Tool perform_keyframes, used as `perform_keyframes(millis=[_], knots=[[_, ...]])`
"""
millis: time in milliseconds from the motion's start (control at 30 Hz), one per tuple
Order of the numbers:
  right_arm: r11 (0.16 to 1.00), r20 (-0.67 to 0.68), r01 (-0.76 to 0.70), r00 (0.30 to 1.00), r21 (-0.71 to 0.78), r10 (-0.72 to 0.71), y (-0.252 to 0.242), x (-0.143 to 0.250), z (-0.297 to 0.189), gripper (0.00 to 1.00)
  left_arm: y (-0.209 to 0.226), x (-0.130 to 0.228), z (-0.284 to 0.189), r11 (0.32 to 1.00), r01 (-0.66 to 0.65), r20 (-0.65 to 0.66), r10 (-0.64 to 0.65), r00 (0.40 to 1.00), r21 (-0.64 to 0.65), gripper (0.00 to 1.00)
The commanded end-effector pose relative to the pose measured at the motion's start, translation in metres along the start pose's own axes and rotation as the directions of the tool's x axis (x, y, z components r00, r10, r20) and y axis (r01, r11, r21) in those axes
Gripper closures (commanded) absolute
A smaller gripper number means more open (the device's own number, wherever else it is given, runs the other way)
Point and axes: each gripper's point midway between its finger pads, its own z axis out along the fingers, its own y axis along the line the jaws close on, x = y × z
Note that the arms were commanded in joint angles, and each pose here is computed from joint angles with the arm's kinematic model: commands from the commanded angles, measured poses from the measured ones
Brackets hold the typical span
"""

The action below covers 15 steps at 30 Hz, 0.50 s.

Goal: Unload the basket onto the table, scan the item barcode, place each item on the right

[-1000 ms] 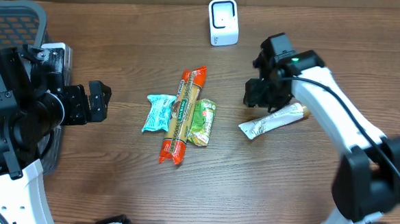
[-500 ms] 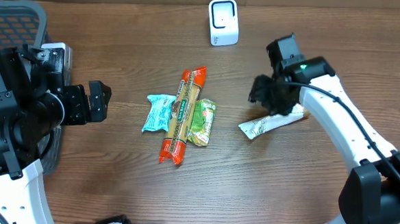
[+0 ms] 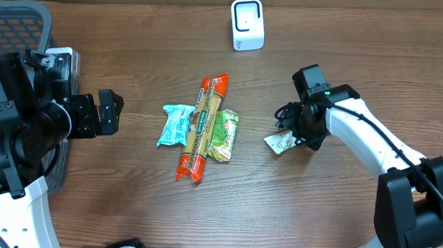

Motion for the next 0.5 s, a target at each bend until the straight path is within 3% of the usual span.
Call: perform_keyframes(millis=[0,467], knots=[[0.999,-0.001,0.029,1.0,0.021,-0.029,-0.005,0.002,0.003,0.26,-0.001,0.002,0.0,1.0,-0.014,0.001,0.014,1.0,0.012,0.0],[0.958,-0.054,0.256,0.967,0.132,-0.25,-0.038,0.014,0.014,0.27,-0.001,0.002,0.0,1.0,-0.014,0.001,0.014,1.0,0.012,0.0]])
